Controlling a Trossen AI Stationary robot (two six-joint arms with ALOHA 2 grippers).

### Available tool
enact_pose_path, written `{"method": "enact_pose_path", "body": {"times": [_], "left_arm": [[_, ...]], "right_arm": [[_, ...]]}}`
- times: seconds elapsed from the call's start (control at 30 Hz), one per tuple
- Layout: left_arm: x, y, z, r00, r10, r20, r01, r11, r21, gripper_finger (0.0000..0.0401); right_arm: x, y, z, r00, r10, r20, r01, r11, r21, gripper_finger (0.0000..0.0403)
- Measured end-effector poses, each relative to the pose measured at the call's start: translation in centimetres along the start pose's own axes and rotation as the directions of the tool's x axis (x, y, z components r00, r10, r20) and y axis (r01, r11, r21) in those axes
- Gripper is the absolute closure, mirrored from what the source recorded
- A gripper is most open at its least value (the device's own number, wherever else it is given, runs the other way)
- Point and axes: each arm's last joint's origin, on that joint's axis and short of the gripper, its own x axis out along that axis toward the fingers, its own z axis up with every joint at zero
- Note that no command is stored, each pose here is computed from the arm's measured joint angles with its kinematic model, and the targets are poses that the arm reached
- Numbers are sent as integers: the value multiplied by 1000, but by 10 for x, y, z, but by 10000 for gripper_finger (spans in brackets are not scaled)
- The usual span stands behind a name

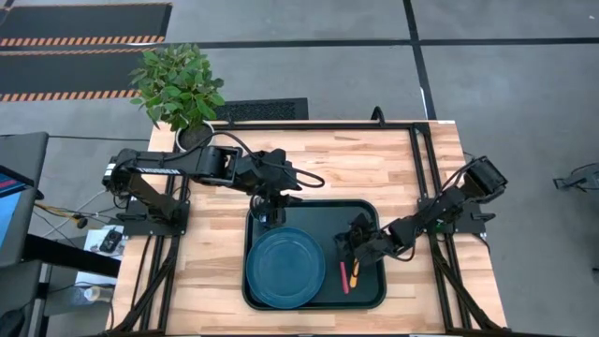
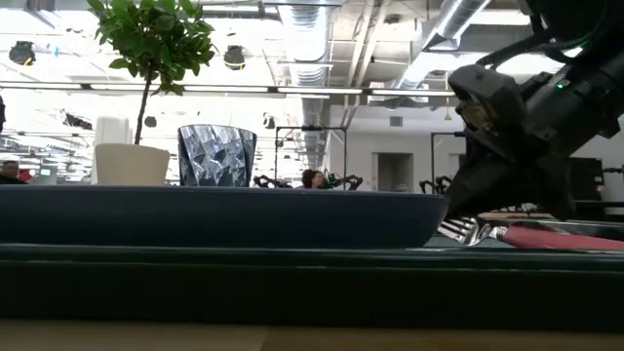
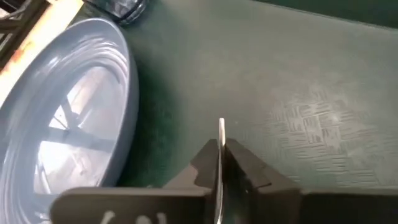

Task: Pick and place plate/cup/fork/spoon on tray
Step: Put the pink fork on the black serving tray to the left of the brown spoon

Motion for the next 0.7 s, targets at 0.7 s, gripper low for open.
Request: {"method": "enact_pose_path", "body": {"times": [0.7], "left_arm": [[0,0,0,1000,0,-4,0,1000,-2,279]], "right_arm": [[-16,28,14,979,-188,-79,169,964,-204,264]]}}
